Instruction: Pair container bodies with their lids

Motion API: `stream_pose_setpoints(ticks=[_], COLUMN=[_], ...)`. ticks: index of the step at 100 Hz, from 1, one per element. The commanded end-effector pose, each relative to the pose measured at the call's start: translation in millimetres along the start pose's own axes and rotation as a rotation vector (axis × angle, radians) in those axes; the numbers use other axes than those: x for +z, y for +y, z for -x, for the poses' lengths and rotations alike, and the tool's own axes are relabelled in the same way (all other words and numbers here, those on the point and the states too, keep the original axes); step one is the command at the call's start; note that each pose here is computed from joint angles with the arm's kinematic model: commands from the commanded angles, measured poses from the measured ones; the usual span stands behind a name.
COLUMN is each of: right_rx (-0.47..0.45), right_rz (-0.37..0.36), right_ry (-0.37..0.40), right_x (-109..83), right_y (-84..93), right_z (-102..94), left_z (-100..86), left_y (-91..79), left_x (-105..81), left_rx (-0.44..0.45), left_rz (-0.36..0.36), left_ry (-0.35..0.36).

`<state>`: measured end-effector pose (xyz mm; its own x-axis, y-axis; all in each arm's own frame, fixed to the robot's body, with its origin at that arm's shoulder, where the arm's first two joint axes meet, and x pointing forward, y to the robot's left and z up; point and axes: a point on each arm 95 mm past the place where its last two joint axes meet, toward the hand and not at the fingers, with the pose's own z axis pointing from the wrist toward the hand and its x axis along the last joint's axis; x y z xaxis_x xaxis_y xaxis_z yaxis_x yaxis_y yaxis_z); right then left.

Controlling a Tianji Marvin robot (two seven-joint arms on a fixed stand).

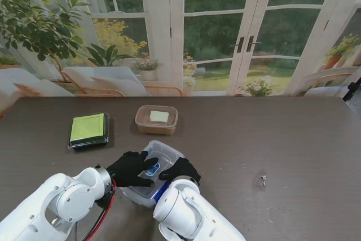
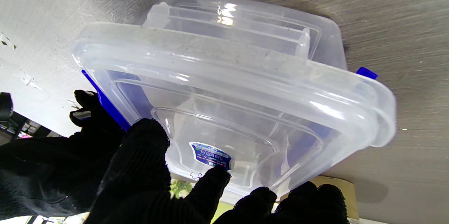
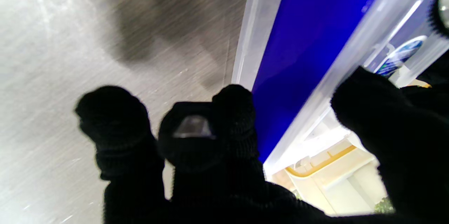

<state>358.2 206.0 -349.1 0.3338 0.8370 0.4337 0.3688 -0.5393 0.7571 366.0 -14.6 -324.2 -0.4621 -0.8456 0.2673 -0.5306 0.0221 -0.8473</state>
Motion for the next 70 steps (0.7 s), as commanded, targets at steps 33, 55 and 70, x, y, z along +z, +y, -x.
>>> stream_pose_setpoints(ticks=[33, 55, 70], right_rx=[-0.037, -0.1, -0.163], right_rz=[-0.125, -0.096, -0.053], right_ry=[-0.059, -0.017, 0.0], right_x=[-2.2, 1.0, 7.3], right_y=[-20.1, -4.8, 9.7], right_z=[22.4, 28.8, 31.6], left_z=[-0.3, 0.3, 1.2], left_y=[30.5, 29.3, 28.3], left_x=[2.1, 2.1, 2.0], left_rx=[-0.027, -0.018, -0.011], left_rz=[0.104, 0.106, 0.105], left_ry=[-0.004, -0.002, -0.001])
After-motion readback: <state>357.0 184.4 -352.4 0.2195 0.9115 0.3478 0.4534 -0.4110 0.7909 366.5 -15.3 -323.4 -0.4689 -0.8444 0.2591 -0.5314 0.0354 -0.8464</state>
